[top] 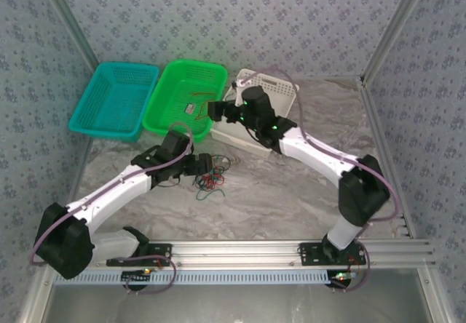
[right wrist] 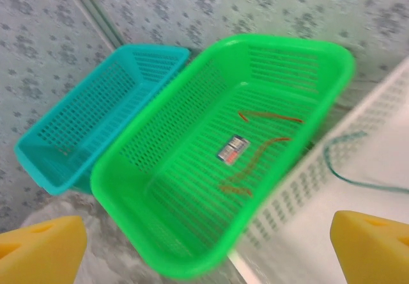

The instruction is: Untangle the cables

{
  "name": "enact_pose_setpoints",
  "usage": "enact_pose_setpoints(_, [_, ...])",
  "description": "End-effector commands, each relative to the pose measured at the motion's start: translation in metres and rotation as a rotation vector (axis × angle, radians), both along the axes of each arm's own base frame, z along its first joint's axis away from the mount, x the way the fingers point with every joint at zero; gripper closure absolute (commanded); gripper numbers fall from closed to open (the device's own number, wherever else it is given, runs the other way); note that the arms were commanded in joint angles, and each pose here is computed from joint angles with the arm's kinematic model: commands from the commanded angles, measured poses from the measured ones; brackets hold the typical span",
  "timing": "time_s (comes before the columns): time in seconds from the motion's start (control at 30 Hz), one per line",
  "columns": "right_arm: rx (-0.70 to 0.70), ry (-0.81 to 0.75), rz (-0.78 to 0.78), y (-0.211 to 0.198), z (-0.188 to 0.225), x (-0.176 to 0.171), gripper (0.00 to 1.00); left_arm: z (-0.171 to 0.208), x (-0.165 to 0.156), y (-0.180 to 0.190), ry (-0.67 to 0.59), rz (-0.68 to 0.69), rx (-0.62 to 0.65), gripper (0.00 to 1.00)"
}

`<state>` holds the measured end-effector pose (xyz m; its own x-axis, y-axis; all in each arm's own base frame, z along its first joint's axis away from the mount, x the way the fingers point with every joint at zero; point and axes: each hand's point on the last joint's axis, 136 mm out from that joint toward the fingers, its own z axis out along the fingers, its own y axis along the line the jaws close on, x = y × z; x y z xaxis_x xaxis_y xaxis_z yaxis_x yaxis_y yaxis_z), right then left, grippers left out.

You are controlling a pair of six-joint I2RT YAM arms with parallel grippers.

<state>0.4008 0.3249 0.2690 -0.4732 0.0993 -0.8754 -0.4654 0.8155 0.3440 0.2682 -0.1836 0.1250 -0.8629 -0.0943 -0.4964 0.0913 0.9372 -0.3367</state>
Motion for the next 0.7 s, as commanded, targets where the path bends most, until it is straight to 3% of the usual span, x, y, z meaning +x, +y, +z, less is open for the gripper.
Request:
enact_pose_setpoints(0.0, [-0.145,0.105,-0.067,-0.039,-0.053,-0.024,0.00,0.012,0.005,-0.009,-0.007,-0.039,0.025,0.09])
enact_pose_setpoints(0.17, [-0.114,0.140,-0.169,-0.077,-0.068,-0.050,0.00,0.012,0.008,-0.027,0.027,-0.107,0.079,0.21])
enact_pose_setpoints(0.5, [-0.092,0.158,-0.307,-0.117,-0.090,-0.069,0.00,0.002,0.015,-0.044,0.075,-0.148,0.367,0.35])
enact_pose_setpoints(0.67, [-0.095,0.147,-0.354,-0.134,-0.094,-0.077,0.00,-0.003,0.023,-0.055,0.085,-0.164,0.401,0.44])
